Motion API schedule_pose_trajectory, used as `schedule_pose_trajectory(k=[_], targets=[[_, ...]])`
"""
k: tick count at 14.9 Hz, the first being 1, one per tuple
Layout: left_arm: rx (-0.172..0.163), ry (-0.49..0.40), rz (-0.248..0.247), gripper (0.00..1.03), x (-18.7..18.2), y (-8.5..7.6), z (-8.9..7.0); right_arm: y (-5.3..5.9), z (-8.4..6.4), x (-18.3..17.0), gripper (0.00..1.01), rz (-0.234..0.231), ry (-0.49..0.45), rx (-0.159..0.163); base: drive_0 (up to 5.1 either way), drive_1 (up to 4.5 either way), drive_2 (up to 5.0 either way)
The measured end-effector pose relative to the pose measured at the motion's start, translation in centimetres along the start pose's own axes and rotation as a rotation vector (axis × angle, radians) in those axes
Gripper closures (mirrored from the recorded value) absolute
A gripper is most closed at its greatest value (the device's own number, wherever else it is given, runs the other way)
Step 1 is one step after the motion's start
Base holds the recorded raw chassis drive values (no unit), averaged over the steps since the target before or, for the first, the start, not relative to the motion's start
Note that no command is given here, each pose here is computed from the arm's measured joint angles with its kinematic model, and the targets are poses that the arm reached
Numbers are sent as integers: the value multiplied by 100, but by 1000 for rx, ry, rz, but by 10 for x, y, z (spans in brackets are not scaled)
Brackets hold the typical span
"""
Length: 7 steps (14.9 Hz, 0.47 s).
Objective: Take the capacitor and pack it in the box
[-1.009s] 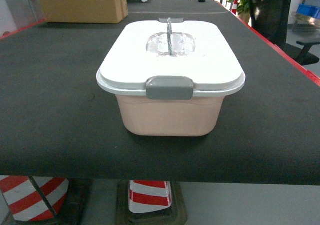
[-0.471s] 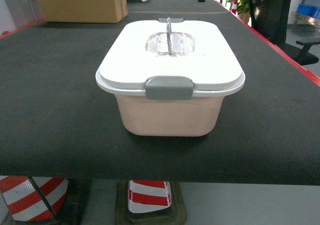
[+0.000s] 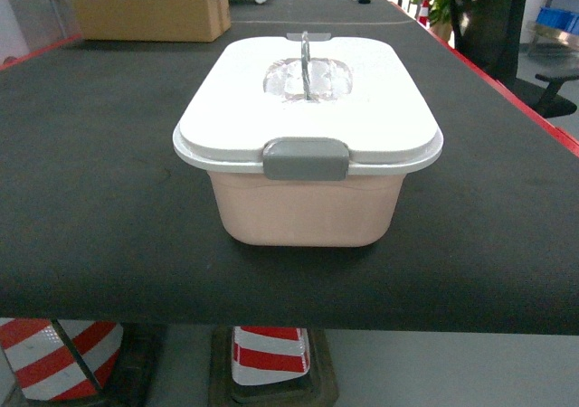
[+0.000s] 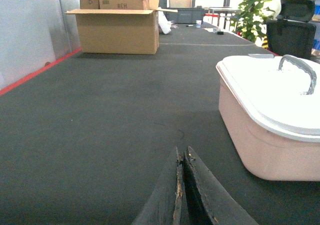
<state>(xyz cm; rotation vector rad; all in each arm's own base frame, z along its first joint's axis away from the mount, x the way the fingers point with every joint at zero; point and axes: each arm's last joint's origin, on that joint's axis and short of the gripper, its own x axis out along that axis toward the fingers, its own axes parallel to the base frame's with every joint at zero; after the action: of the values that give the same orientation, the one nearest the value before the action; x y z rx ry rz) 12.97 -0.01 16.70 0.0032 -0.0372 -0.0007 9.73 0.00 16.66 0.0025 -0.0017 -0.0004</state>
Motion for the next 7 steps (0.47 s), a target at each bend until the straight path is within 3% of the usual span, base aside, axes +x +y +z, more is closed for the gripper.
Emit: schedule_pose_trajectory(k=[7], targets=[[0,32,0,101,-17,0,2,0,0,0,3,0,0,0,0,0,0]])
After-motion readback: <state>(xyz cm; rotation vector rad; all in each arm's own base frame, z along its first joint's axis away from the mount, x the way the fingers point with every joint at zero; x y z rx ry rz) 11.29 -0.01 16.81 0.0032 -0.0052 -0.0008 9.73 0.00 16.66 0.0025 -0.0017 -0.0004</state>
